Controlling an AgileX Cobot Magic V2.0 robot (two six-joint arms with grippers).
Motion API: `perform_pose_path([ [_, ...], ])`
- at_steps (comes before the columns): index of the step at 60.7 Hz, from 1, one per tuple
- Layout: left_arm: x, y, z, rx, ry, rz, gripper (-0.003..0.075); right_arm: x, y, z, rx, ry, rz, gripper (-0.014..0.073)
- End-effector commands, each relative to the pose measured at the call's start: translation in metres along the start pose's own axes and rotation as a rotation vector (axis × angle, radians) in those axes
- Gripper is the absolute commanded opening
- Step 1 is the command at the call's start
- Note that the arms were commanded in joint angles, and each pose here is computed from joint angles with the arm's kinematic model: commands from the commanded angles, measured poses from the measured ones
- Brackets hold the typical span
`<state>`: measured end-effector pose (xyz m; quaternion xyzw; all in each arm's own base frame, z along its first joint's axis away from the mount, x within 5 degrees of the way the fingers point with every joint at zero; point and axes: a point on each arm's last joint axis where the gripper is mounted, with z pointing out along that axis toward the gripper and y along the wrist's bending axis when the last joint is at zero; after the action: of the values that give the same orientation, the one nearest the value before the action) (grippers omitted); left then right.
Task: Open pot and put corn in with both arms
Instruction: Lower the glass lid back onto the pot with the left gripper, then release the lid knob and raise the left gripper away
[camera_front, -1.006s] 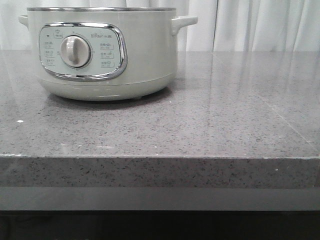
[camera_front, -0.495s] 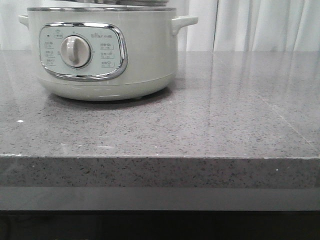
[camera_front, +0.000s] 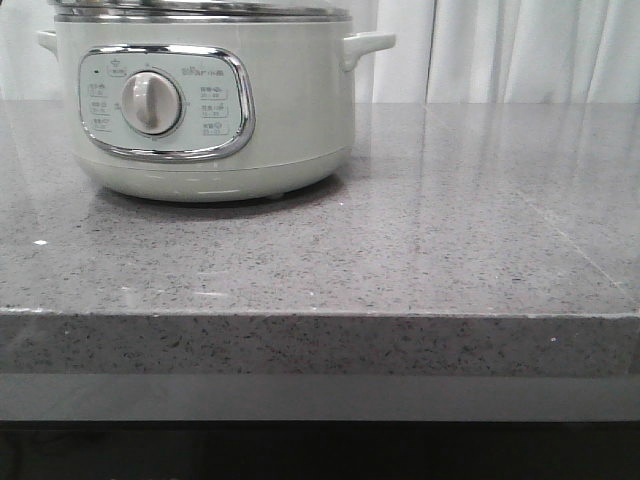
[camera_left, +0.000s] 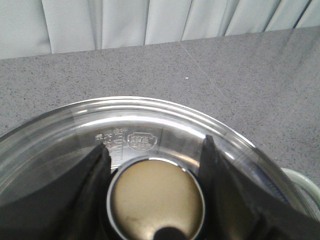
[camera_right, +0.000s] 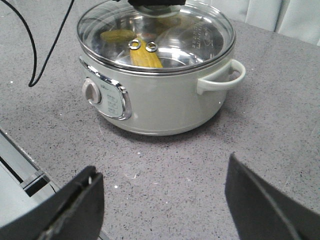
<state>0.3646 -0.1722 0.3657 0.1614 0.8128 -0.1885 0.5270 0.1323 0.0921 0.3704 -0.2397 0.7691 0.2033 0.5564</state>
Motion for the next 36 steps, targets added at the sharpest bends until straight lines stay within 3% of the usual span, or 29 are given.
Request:
perform_pose_path([
  [1, -0.0365, -0.0047, -0.0238, -0.008, -0.205, -0.02, 0.023, -0.015, -0.0009, -0.0059, 0.015, -0.108, -0.011, 0.053],
  [23, -0.0336, -0.0056, -0.0232, 0.002, -0.172, -0.021, 0.0253, -0.015, -0.0009, -0.0059, 0.015, -0.108, -0.011, 0.053],
  [36, -0.0322, -0.006, -0.023, 0.006, -0.156, -0.021, 0.0506, -0.015, -0.0009, -0.0059, 0.015, -0.108, -0.011, 0.053],
])
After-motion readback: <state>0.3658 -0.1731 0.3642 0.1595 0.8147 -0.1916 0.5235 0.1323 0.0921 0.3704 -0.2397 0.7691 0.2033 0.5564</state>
